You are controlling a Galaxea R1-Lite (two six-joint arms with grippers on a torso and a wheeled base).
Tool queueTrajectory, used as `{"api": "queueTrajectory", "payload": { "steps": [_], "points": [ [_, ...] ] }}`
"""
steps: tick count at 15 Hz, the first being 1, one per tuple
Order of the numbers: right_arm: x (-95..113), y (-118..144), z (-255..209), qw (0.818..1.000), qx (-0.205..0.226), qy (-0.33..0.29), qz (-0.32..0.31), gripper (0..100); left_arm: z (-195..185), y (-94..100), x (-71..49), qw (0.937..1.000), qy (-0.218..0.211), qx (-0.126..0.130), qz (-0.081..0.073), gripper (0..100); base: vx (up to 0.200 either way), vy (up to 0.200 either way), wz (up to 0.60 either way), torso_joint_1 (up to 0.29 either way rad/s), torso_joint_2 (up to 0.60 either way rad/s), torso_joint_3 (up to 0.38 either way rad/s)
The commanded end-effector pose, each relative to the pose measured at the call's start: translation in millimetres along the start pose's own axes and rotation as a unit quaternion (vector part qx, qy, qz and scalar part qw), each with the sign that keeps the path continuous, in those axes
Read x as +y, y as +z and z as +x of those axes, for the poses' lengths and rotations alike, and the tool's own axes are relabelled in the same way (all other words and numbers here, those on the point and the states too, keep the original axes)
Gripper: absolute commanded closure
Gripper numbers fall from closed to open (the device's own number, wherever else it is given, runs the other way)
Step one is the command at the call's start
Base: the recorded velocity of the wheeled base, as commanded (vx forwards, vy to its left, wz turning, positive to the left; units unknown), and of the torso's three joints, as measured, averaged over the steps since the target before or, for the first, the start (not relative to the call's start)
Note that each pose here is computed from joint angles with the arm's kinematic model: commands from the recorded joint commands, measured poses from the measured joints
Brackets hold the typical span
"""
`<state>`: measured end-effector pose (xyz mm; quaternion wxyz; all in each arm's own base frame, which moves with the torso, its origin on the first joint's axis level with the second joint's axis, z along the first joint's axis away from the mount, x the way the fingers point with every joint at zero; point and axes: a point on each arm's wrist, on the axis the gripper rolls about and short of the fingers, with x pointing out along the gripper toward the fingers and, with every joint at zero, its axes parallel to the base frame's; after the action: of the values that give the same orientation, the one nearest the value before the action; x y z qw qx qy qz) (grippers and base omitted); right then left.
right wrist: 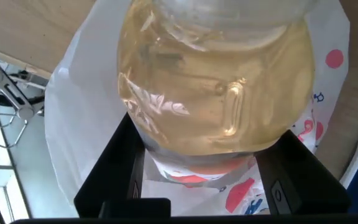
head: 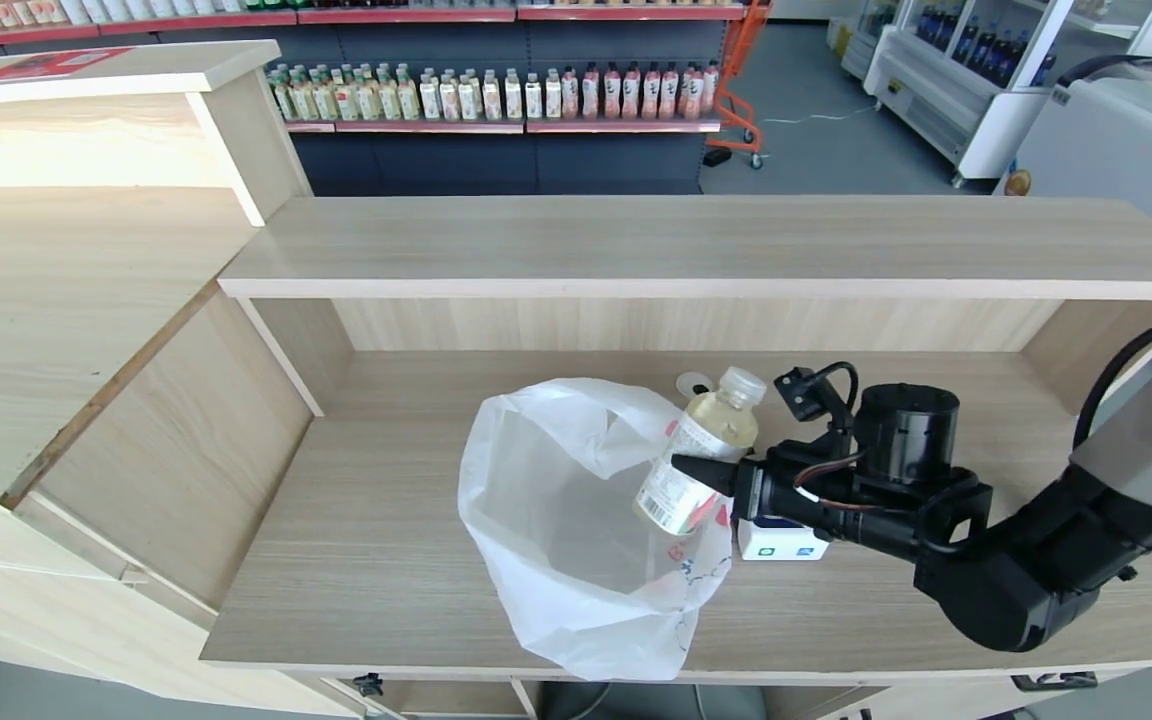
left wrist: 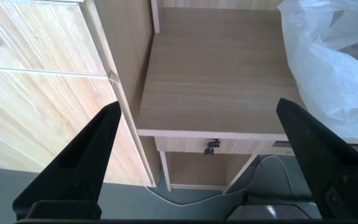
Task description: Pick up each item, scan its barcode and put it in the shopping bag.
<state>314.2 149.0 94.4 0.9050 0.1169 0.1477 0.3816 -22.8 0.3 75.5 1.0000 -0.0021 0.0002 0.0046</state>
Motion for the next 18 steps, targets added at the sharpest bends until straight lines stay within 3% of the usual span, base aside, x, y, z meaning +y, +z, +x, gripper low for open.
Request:
{"api": "queueTrajectory", "payload": {
  "steps": [1,6,12,13,18],
  "points": [
    [-6,-16,17,1.000,0.018,-0.007,-0.015,100,0,0.0,0.0,1.0000,0.000,0.000,0.000,0,0.000,0.000,0.00,0.000,0.00,0.000],
    [-18,-44,39,0.988,0.049,-0.014,-0.146,100,0,0.0,0.0,1.0000,0.000,0.000,0.000,0,0.000,0.000,0.00,0.000,0.00,0.000],
    [-18,-57,61,0.970,0.045,0.005,-0.237,100,0,0.0,0.0,1.0000,0.001,0.000,0.000,0,0.000,0.000,0.00,0.000,0.00,0.000],
    [-16,-57,63,0.969,0.038,0.007,-0.243,0,0,0.0,0.0,1.0000,0.000,0.000,0.000,0,0.000,0.000,0.00,0.000,0.00,0.000],
    [-8,-47,58,0.977,0.025,0.011,-0.212,0,0,0.0,0.0,1.0000,0.000,0.000,0.000,0,0.000,0.000,0.00,0.000,0.00,0.000]
  ]
}}
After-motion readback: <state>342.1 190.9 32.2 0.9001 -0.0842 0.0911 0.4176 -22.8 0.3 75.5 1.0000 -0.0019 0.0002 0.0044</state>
